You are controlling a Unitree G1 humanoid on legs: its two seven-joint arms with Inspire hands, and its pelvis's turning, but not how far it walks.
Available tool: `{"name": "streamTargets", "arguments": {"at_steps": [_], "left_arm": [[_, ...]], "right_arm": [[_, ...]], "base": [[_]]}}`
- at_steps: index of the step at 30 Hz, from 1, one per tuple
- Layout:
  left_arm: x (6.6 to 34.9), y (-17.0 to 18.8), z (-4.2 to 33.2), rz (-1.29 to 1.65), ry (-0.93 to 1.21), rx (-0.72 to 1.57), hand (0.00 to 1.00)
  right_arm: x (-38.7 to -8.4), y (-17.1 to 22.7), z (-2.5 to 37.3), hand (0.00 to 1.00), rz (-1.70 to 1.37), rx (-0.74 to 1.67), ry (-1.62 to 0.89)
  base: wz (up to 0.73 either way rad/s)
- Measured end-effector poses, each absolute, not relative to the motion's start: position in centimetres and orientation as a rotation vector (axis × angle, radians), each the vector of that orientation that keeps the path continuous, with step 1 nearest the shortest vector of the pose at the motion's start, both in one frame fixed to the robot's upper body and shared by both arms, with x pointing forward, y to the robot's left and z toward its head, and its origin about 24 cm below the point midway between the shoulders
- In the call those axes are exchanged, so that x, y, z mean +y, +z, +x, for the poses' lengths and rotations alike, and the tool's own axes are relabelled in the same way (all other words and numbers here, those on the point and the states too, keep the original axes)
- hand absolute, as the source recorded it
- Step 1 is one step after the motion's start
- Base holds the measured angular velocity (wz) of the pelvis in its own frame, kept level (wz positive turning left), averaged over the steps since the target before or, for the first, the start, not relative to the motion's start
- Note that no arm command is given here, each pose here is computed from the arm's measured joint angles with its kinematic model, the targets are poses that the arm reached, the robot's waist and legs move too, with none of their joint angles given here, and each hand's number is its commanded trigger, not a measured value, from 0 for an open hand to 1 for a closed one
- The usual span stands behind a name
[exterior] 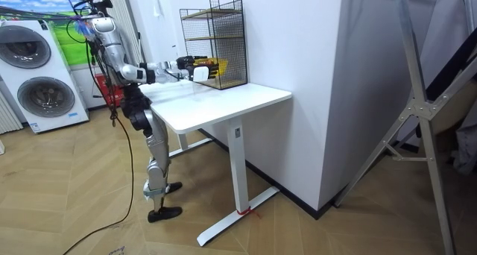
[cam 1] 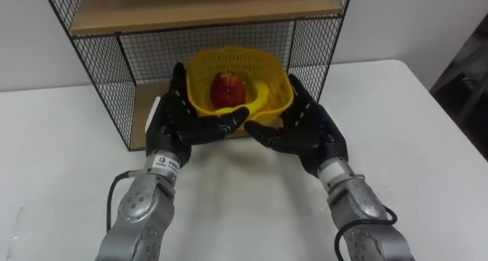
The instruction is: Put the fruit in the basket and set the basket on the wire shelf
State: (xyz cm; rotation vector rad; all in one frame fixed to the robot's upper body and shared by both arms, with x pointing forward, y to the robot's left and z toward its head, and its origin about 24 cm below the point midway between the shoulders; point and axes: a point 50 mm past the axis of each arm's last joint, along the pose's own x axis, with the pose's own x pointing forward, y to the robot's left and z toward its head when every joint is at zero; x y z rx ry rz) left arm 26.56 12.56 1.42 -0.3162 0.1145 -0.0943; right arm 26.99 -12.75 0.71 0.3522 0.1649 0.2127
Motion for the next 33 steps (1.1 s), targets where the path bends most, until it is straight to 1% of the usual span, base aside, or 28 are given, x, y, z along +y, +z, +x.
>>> {"name": "streamTargets", "arguments": {"at_steps": [7, 11, 17, 33], "left_arm": [[13.2, 1.4, 28.0, -0.316, -0.061, 0.161, 0.00], [12.9, 0.6, 28.8, -0.308, -0.060, 0.232, 0.00], [12.8, 0.4, 29.5, -0.311, -0.055, 0.276, 0.00], [13.0, 0.0, 29.8, -0.315, -0.045, 0.319, 0.00]], "right_arm": [[-12.4, 1.3, 29.4, 0.00, 0.306, 0.207, 0.234], [-12.7, 0.3, 30.3, 0.00, 0.274, 0.288, 0.215], [-13.1, 0.1, 31.3, 0.00, 0.251, 0.332, 0.196], [-13.0, -0.2, 31.4, 0.00, 0.247, 0.360, 0.181]], "base": [[0.06], [0.23], [0.05], [0.00]]}}
